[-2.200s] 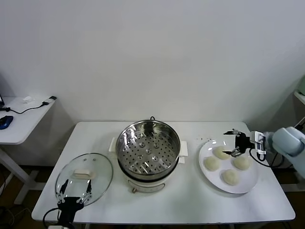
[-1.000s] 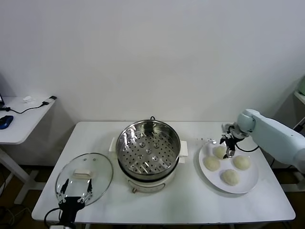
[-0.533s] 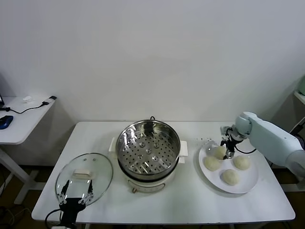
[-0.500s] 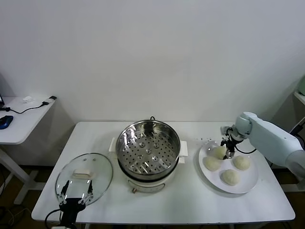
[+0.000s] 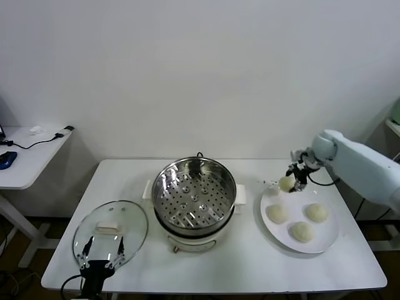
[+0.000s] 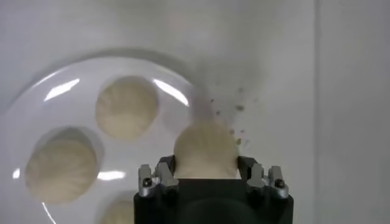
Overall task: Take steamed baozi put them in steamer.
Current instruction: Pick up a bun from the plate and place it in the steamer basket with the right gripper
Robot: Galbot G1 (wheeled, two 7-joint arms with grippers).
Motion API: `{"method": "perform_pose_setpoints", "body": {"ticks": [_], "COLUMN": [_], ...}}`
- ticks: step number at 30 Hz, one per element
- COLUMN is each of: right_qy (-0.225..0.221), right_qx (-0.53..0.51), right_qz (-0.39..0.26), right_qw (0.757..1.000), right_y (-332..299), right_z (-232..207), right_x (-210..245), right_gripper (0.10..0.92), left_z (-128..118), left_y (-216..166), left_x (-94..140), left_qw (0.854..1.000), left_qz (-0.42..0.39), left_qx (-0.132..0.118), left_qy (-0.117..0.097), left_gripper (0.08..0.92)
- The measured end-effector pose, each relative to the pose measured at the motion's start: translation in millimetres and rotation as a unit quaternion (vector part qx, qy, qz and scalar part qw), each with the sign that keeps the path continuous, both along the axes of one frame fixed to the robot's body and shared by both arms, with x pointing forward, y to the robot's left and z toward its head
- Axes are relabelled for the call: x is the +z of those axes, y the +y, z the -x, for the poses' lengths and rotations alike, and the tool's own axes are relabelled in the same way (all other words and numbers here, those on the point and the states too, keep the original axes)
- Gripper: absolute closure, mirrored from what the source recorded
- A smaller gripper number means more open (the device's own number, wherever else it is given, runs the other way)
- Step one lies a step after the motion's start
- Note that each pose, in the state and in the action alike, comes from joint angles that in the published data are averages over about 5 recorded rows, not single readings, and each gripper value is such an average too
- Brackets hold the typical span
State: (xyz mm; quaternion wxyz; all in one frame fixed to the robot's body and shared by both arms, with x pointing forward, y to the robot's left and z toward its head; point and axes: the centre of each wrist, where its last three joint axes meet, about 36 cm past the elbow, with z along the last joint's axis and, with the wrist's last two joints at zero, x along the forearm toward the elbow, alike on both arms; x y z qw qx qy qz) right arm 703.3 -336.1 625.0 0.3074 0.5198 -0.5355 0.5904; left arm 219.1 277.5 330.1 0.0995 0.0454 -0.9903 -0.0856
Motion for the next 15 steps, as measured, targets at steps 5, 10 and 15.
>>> {"method": "perform_pose_setpoints", "body": {"ticks": [5, 10, 15], "right_qy": [-0.032, -0.042, -0.055], "right_qx": [0.143, 0.287, 0.415], "right_qz": [0.001, 0.023, 0.059], "right_qw": [0.989, 0.957, 0.906], "right_y": [78.9, 160.9, 223.6], "right_z": [15.9, 43.6, 60.0], "right_x": [71.2, 95.8, 93.3], "right_gripper": [0.361, 0.358, 0.352], "left_z": [0.1, -0.8, -1.8], "left_y": [-3.0, -3.8, -4.5], "left_x": [1.7, 2.2, 1.5], "left_qw": [1.000, 1.000, 1.000], "left_qz": [-0.001, -0.002, -0.005], "left_qx": [-0.005, -0.005, -0.006], "left_qy": [-0.002, -0.004, -0.005], "left_gripper": [0.177, 0.177, 0.177]}}
